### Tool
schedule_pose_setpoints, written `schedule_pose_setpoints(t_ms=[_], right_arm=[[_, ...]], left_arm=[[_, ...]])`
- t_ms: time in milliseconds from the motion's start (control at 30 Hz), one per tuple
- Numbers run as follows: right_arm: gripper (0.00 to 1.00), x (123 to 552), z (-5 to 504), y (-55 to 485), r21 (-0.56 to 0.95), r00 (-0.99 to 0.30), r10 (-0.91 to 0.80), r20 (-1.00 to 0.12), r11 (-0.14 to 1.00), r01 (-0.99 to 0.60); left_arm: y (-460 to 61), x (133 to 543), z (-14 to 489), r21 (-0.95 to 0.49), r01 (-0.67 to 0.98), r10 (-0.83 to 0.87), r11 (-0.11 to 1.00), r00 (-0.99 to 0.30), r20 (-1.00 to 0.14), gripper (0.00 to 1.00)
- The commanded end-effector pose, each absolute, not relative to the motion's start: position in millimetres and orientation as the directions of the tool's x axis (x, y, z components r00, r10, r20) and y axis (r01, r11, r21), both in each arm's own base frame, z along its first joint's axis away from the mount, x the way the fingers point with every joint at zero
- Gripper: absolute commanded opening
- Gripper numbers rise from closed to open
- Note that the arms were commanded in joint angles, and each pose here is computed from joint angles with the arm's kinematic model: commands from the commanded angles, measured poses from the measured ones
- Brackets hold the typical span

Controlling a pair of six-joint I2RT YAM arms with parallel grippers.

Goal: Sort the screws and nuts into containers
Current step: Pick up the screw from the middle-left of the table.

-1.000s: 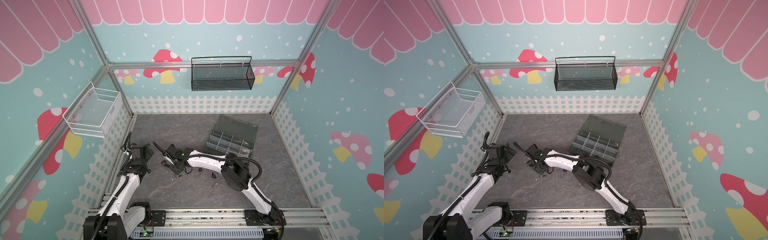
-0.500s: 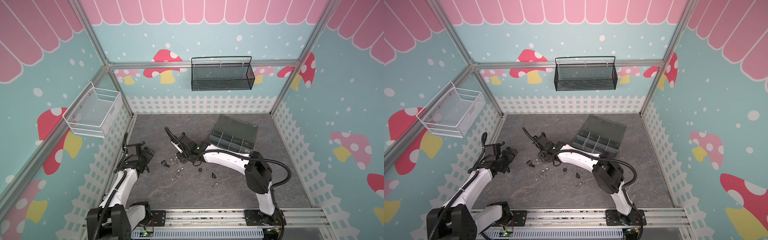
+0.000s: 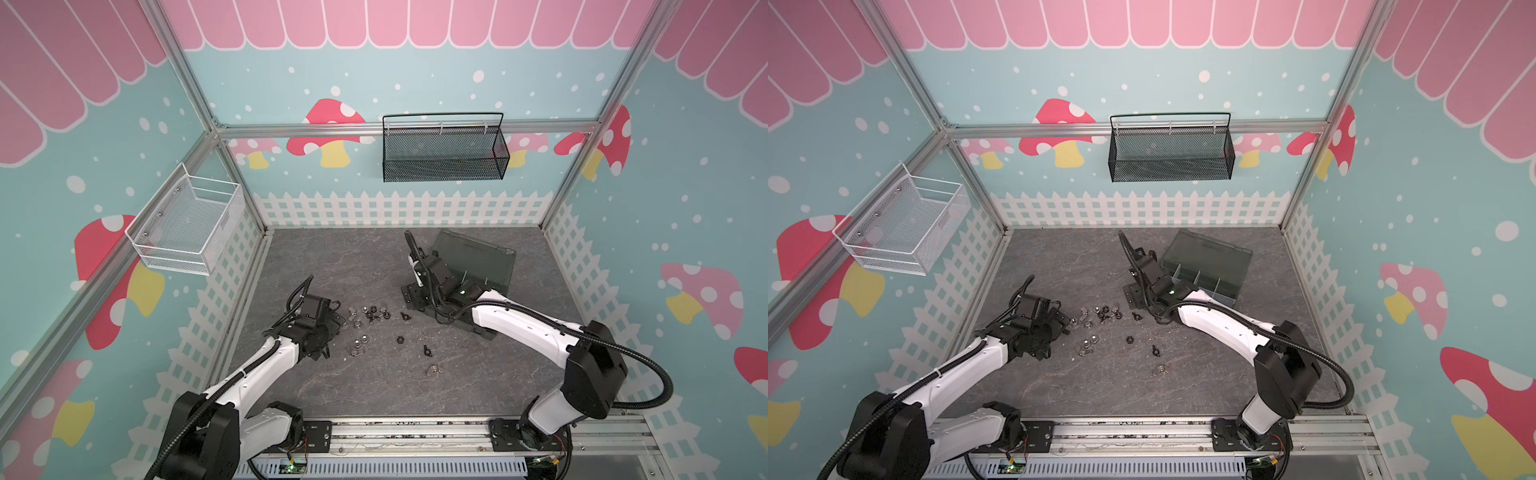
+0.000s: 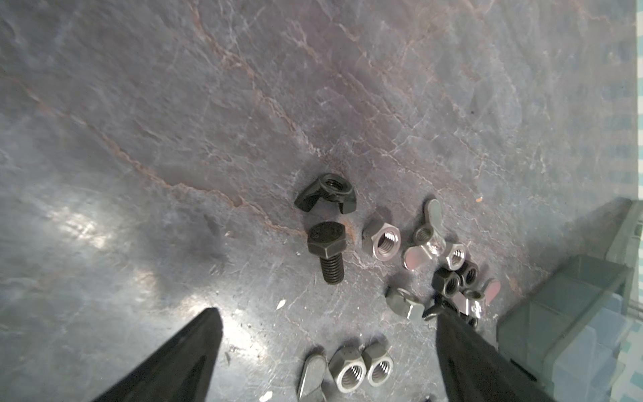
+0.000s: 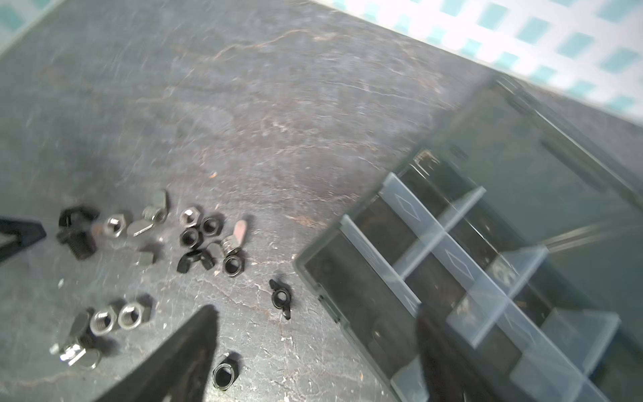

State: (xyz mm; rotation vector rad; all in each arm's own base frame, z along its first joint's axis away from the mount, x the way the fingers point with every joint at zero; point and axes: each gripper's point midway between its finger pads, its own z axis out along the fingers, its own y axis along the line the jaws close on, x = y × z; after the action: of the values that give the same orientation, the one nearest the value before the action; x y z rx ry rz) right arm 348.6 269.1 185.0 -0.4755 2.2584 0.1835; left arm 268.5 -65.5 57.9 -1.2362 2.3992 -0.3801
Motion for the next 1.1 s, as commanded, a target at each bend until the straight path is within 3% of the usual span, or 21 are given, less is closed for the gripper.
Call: schedule_pose_setpoints(t_ms=[0,200,533,1067], right_arm=[[0.97,347.8,188.1,251.8,-0.003,-0.609,-0.208,-0.766,0.948,-0.319],[0.97,345.9,194.4,222.0,-0.008,-0.602,-0.142,-0.786,0.975,-0.221],[0.97,344.4,200.8,202.8,-0.017,-0.59,-0.105,-0.8,0.988,-0.154],[0.97,346.2,197.7,193.8,-0.034,-0.594,-0.087,-0.799,0.994,-0.1]], left_arm=[[-62.4,276.0,57.7,-0.381,-0.745,-0.837,0.548,-0.484,-0.257,0.8],[-69.8,287.1,48.3,-0.318,-0.739,-0.804,0.594,-0.537,-0.255,0.61],[-71.4,287.3,30.0,-0.193,-0.765,-0.787,0.614,-0.574,-0.226,0.51],[-68.1,286.4,15.6,-0.11,-0.769,-0.769,0.63,-0.599,-0.221,0.41]])
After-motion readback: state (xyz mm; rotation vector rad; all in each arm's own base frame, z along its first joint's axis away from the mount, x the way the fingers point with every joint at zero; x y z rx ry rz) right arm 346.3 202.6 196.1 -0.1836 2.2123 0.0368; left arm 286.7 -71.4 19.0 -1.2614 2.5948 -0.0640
